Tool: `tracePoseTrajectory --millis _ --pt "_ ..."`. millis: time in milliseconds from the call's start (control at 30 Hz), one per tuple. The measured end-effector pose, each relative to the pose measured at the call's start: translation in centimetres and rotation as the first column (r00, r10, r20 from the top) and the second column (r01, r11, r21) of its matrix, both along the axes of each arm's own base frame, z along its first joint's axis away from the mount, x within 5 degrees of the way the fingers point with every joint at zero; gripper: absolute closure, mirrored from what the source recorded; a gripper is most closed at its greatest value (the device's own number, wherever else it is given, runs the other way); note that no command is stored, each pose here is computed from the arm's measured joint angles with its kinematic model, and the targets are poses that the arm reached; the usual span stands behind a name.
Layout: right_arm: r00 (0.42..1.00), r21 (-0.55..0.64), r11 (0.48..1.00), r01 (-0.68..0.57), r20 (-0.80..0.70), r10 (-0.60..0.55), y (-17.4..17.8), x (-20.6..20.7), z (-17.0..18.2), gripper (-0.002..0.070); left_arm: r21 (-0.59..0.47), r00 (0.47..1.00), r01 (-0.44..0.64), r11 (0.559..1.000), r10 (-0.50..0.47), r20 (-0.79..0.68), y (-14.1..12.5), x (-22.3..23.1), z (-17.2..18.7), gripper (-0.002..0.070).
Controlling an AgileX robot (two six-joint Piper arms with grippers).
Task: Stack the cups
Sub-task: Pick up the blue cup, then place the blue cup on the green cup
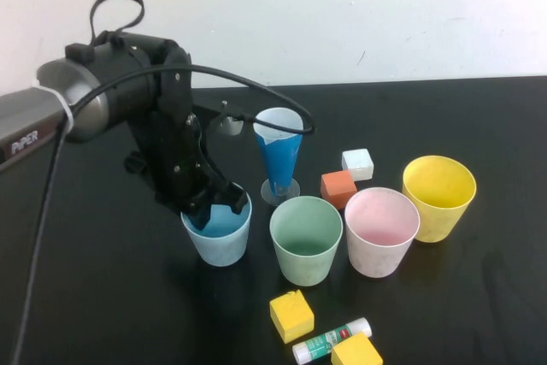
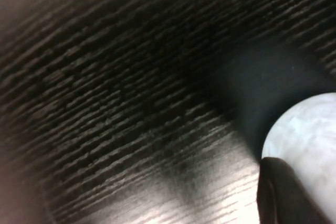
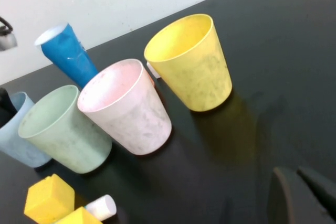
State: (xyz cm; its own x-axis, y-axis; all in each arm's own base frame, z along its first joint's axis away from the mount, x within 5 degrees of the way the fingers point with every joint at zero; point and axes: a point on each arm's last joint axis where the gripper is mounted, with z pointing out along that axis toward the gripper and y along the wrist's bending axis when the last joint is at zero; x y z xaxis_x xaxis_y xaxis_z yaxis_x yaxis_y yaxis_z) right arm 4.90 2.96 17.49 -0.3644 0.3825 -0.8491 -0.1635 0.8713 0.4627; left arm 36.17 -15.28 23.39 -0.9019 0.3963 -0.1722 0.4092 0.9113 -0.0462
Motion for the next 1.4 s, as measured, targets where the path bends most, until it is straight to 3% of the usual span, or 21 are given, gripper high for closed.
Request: tracePoseTrajectory --millis 133,367,567,933,1400 --pt "1.000 0.000 1.000 -0.002 -0.002 0.002 0.0 0.0 0.0 0.0678 -0.017 0.999 0.005 1.000 -0.004 0.047 0.3 -0.5 1.9 0.0659" --pt "1.000 -0.002 1.000 -0.005 -0.004 0.005 0.0 0.0 0.0 0.0678 -0.082 0.990 0.014 0.997 -0.002 0.144 1.5 -3.9 8.5 0.0661" --pt "1.000 -0.030 0.999 -0.019 0.008 0.019 0.1 0.0 0.0 0.0678 -0.189 0.983 0.100 0.977 -0.068 0.171 0.8 -7.2 12.1 0.0661" --pt "0.999 -0.049 0.998 -0.035 0.016 0.036 0.2 -0.1 0.0 0.0678 -0.205 0.956 0.244 0.948 -0.200 0.214 -4.8 -7.0 10.2 0.0661" --pt "0.999 -0.047 0.998 -0.037 0.017 0.038 0.2 -0.1 0.0 0.0678 -0.133 0.965 0.229 0.964 -0.206 0.162 -6.7 -3.5 6.1 0.0661"
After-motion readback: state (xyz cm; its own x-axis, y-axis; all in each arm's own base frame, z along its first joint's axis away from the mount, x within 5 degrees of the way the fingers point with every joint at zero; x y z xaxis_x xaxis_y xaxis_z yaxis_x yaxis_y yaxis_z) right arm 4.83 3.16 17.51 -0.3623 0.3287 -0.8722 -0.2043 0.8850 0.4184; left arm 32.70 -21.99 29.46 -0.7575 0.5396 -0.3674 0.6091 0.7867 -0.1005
